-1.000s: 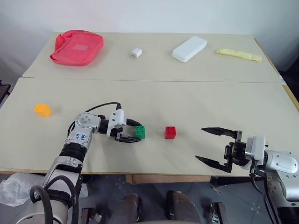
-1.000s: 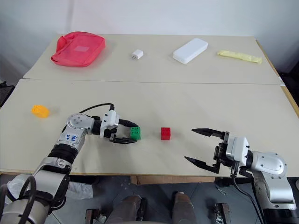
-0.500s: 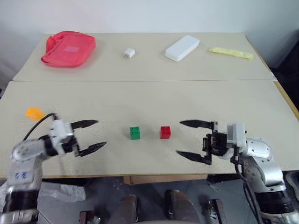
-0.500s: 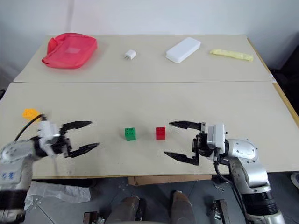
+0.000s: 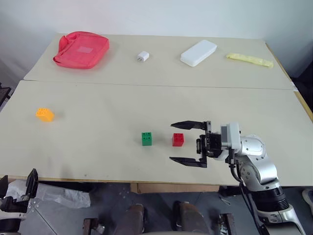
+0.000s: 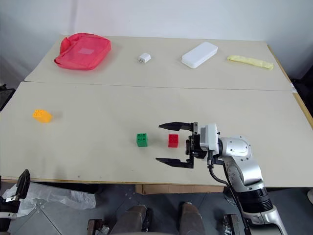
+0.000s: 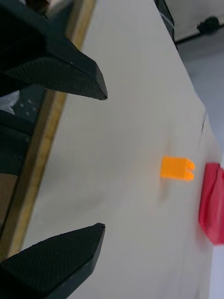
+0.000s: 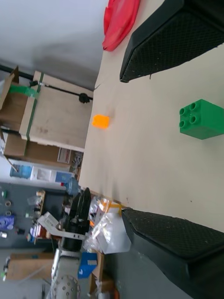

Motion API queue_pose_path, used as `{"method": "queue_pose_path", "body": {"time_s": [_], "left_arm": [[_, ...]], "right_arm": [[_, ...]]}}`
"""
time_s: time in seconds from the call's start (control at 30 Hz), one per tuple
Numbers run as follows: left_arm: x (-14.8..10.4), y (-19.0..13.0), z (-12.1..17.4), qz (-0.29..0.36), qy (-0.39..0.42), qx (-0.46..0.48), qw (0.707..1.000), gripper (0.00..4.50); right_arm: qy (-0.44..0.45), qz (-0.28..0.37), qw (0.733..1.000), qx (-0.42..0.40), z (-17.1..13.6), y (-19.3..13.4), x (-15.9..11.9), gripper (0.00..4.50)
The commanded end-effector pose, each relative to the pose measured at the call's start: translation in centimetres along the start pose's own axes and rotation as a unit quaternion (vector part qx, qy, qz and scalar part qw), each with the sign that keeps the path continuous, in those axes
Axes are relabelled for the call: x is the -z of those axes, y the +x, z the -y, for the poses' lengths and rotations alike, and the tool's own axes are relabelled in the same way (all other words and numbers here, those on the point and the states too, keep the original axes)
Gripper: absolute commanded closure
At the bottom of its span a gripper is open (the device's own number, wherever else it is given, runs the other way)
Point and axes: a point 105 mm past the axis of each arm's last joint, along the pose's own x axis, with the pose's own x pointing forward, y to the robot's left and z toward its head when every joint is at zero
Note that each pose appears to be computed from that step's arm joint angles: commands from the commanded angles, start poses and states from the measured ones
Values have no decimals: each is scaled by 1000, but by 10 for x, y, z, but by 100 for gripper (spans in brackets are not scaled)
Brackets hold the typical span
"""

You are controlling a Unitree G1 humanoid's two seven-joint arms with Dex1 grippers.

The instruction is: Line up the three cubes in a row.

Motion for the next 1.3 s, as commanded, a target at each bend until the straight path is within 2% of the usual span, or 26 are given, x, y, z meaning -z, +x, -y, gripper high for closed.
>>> {"method": "queue_pose_path", "body": {"time_s": [0.03,0.1,0.27,0.33,0.43,0.53,0.63,0.8,0.93,1.07,1.2,1.3], "left_arm": [[-16,18,13,29,21,-1,999,1],[-19,35,19,34,20,-6,999,1],[-29,112,44,16,-26,31,999,1],[-28,133,38,-9,-17,37,999,1],[-39,160,14,-9,6,1,1000,1],[-47,179,2,-11,28,-7,1000,1],[-48,193,4,-16,37,6,999,1],[-32,207,11,-64,43,37,996,1],[-29,211,12,-72,50,47,995,1],[-31,213,22,-62,48,77,994,79],[-25,207,26,-78,57,114,989,197],[-31,194,32,-93,110,189,971,291]], "right_arm": [[-13,8,1000,-7,0,1,-9,0],[-15,3,1000,3,2,0,-7,0],[9,-3,1000,14,-1,-1,-1,0],[13,-5,1000,11,-2,0,-1,0],[8,-12,1000,19,1,-3,-1,0],[1,-20,999,30,4,-6,0,0],[-2,-25,999,41,6,-8,0,0],[-6,-25,998,56,5,-7,0,0],[-6,-27,998,61,3,-8,0,0],[-5,-31,997,70,1,-9,2,0],[-6,-35,997,72,-1,-9,2,0],[-13,-48,995,84,1,-17,2,0]]}}
